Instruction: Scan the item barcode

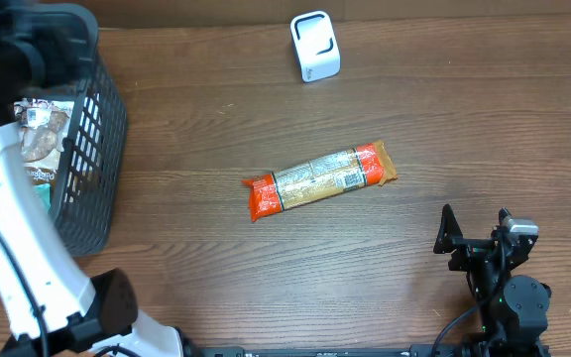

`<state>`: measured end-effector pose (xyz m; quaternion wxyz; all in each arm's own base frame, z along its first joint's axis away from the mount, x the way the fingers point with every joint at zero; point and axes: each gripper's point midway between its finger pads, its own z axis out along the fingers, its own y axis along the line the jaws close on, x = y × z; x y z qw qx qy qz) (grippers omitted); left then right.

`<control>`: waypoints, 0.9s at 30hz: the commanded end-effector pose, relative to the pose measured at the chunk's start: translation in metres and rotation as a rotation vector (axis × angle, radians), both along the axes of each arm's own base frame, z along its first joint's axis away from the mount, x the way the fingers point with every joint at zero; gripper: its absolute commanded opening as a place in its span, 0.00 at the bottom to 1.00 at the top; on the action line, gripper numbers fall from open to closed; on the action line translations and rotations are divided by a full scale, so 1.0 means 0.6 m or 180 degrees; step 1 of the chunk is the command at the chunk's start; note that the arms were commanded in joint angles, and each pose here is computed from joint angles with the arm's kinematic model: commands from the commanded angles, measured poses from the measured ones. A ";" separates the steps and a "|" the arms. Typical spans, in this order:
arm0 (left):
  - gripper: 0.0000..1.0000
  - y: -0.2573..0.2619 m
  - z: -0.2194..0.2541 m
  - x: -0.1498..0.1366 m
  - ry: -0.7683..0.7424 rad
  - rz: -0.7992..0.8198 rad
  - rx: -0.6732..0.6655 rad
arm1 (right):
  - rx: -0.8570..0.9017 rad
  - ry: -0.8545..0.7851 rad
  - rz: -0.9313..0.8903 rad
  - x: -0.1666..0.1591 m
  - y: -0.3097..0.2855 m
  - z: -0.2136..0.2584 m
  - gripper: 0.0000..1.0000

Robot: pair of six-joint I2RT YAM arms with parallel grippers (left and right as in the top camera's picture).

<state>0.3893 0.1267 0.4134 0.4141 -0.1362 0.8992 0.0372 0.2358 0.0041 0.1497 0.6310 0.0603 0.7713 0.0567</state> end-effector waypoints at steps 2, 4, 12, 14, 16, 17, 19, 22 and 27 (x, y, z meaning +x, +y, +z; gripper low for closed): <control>1.00 0.103 0.013 -0.030 -0.0100 0.0450 0.0089 | 0.0003 0.0010 -0.0035 -0.003 -0.004 0.002 1.00; 1.00 0.162 -0.028 -0.034 0.0077 0.0683 0.0000 | 0.0003 0.0010 -0.0036 -0.003 -0.004 0.002 1.00; 1.00 0.219 -0.207 0.033 0.0670 0.0621 -0.0568 | 0.0003 0.0010 -0.0035 -0.003 -0.004 0.002 1.00; 1.00 0.221 -0.255 0.045 0.0882 0.0568 -0.0654 | 0.0003 0.0010 -0.0036 -0.003 -0.004 0.002 1.00; 1.00 0.223 -0.307 0.053 0.1099 0.0560 -0.0771 | 0.0003 0.0010 -0.0035 -0.003 -0.004 0.002 1.00; 1.00 0.224 -0.330 0.055 0.1195 0.0560 -0.0828 | 0.0003 0.0010 -0.0035 -0.003 -0.004 0.002 1.00; 1.00 0.225 -0.375 0.056 0.1390 0.0562 -0.0942 | 0.0003 0.0010 -0.0035 -0.003 -0.004 0.002 1.00; 1.00 0.224 -0.435 0.059 0.1614 0.0545 -0.1103 | 0.0003 0.0010 -0.0035 -0.003 -0.004 0.002 1.00; 0.99 0.214 -0.502 0.071 0.1805 0.0401 -0.1261 | 0.0003 0.0010 -0.0036 -0.003 -0.004 0.002 1.00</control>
